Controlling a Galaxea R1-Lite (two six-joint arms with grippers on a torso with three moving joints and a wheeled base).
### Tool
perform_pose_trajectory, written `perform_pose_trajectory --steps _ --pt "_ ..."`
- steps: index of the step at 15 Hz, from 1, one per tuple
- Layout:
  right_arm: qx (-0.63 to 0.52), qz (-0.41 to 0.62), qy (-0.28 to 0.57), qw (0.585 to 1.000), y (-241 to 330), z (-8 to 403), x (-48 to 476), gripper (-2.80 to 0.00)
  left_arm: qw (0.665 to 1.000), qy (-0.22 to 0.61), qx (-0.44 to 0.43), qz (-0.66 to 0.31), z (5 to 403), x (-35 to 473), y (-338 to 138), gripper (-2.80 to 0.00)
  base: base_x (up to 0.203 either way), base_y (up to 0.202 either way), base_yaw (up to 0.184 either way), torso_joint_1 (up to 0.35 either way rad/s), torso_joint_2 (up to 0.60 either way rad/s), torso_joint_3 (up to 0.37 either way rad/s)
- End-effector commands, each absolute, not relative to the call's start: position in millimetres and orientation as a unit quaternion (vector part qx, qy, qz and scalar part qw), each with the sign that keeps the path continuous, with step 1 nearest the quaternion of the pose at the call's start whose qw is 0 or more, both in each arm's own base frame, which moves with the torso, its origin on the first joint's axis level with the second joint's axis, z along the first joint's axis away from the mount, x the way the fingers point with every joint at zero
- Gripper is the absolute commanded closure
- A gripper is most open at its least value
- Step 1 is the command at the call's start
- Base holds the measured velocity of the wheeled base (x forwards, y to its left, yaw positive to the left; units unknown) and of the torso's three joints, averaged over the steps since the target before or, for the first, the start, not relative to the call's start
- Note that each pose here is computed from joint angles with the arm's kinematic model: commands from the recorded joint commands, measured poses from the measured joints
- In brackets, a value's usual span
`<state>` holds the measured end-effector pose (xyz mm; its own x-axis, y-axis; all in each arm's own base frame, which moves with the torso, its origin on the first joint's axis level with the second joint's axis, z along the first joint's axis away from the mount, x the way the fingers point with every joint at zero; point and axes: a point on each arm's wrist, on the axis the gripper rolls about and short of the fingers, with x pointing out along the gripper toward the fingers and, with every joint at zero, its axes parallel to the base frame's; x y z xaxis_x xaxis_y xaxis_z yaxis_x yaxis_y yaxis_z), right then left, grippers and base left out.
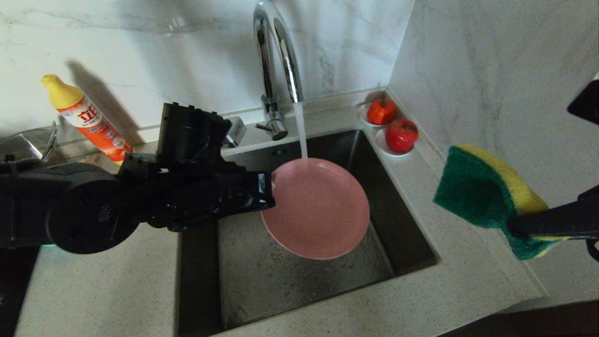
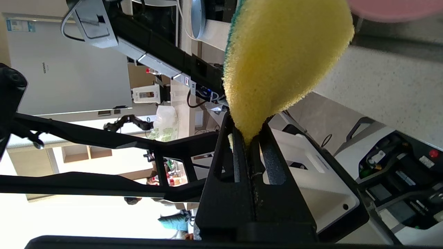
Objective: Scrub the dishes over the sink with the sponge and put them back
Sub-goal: Rinse the plate
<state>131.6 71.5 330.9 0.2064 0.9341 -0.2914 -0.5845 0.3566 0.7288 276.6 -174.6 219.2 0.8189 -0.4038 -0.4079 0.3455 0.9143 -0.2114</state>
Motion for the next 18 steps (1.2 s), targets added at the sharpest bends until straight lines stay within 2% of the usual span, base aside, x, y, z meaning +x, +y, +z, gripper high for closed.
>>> perform_pose_trajectory --steps 1,11,18 --pt "0.242 0.515 0.367 0.736 71.0 329.7 129.9 0.0 0.953 0.228 -0.079 -0.182 217.0 287.5 -180.0 0.0 0.0 0.0 0.0 0.0 0.0 0.0" --pt "0.241 0.516 0.362 0.738 70.5 328.1 129.4 0.0 0.956 0.224 -0.09 -0.168 214.7 305.8 -191.3 0.0 0.0 0.0 0.0 0.0 0.0 0.0" --pt "0.24 0.518 0.358 0.739 68.9 327.8 125.3 0.0 0.954 0.235 -0.084 -0.165 213.8 294.2 -183.7 0.0 0.0 0.0 0.0 0.0 0.0 0.0"
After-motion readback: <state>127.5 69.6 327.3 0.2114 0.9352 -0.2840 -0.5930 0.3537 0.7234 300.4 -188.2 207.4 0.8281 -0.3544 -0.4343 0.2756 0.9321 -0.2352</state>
